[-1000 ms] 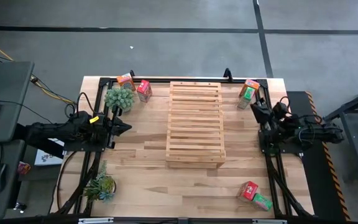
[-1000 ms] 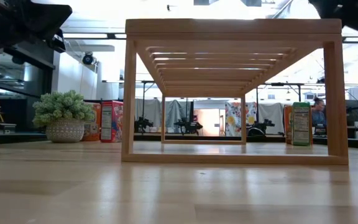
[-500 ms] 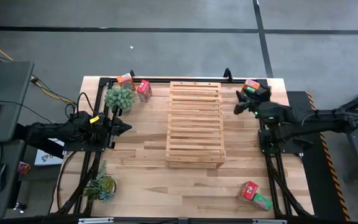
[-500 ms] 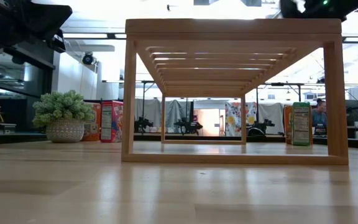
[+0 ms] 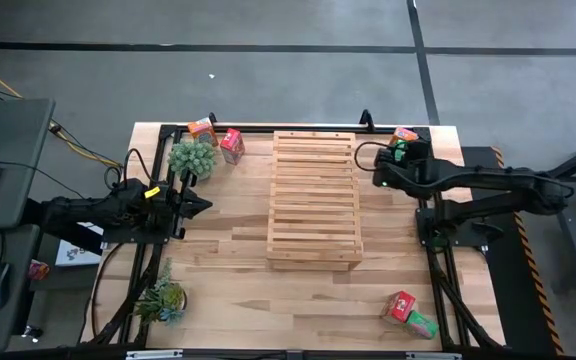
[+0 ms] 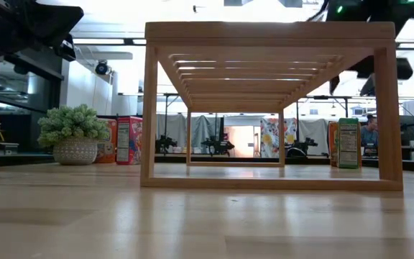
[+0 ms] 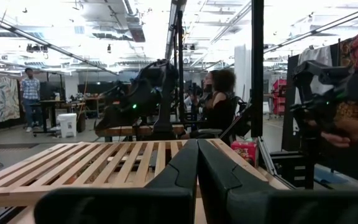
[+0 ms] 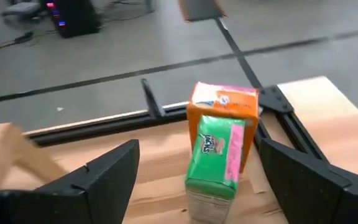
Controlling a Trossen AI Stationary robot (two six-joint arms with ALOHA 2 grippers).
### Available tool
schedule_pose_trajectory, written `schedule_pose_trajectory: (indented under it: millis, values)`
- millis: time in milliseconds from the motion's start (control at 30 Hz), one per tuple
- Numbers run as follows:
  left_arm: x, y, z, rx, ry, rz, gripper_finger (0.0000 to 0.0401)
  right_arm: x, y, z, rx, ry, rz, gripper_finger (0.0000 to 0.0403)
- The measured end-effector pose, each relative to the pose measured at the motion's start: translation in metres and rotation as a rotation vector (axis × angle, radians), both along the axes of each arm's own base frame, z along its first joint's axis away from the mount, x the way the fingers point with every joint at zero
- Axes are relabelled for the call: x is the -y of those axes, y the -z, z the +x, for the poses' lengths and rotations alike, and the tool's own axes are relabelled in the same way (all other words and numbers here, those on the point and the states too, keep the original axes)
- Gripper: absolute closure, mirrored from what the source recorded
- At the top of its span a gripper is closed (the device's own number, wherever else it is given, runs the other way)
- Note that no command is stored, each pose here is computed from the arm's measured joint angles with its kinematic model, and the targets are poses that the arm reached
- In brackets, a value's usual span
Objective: Stack cereal on shelf
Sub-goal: Put the top green cereal box on the shelf
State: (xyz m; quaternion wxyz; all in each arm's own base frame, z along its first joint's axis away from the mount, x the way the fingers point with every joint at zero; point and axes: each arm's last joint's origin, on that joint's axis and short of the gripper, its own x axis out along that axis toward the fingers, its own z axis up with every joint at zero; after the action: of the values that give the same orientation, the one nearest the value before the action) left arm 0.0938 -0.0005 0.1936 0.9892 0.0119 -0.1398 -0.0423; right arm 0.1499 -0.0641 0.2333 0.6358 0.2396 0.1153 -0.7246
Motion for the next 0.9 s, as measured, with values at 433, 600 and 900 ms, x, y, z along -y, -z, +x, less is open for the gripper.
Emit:
schedule_pose_trajectory:
  millis: [433,600,900]
  values:
    - [0.000,0.000,0.000,0.000,0.000,0.000,0.0400,0.025,0.032,0.011,-0.080,0.119,0.094,0.0077]
    - [0.000,0.000,0.000,-0.001,0.000,0.000,0.0400,0.032,0.044,0.015,-0.100,0.177,0.124,0.0077]
    - [0.000,0.000,0.000,0.000,0.000,0.000,0.0400,0.044,0.063,0.019,-0.150,0.226,0.199,0.0077]
